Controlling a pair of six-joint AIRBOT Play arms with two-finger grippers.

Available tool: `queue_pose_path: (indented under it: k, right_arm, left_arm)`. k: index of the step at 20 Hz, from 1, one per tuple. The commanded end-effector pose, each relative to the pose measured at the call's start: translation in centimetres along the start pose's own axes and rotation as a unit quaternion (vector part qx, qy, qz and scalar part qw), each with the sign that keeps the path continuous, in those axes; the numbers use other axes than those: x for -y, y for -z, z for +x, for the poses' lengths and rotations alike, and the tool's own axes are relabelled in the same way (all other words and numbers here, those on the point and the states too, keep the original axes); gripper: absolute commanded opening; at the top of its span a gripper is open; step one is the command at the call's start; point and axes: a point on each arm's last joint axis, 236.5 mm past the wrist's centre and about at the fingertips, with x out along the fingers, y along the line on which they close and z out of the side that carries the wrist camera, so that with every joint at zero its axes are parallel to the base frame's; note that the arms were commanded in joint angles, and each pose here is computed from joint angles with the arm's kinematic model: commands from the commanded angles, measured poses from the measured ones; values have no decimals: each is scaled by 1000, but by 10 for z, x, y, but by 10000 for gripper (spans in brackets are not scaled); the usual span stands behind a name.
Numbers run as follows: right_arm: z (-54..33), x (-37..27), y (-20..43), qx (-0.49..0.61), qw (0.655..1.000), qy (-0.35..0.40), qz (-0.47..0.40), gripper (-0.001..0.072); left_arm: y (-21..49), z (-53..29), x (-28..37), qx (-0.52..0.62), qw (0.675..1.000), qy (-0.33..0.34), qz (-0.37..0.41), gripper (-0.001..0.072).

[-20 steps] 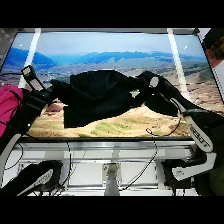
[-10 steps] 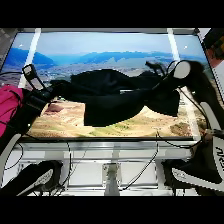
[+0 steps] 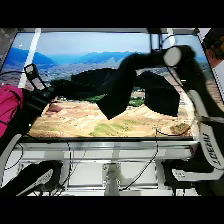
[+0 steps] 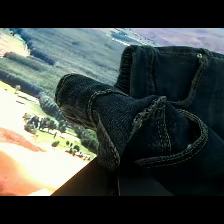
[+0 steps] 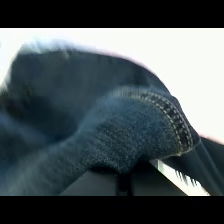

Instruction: Fold the clothes and pants, and hang the long-sleeved shirts on hangers.

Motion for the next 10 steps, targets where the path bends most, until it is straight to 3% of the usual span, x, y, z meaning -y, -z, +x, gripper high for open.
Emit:
queue_pose_path:
  k: [1,2,3,7,8,9,10]
  right_arm:
    - [44,-63,-56,148,988,-34,-34,216]
    - [50,-79,-54,149,987,-43,-44,353]
    - [55,-90,-49,141,987,-44,-69,416]
    - [53,-83,-19,56,988,-31,-143,400]
    - [50,-72,-6,14,990,-28,-140,367]
    - [45,-58,11,-34,990,-24,-136,146]
    - [38,-45,27,-80,989,-21,-125,20]
  left_arm:
    - [3,-2,9,-2,1000,9,5,20]
    - [3,-2,9,-2,1000,9,6,20]
    - [3,-2,9,-2,1000,9,6,20]
    - [4,-1,7,-5,1000,5,6,20]
    - [4,-1,7,-5,1000,5,6,20]
    - [4,-1,7,-5,1000,5,6,19]
    - [4,-1,7,-5,1000,5,6,20]
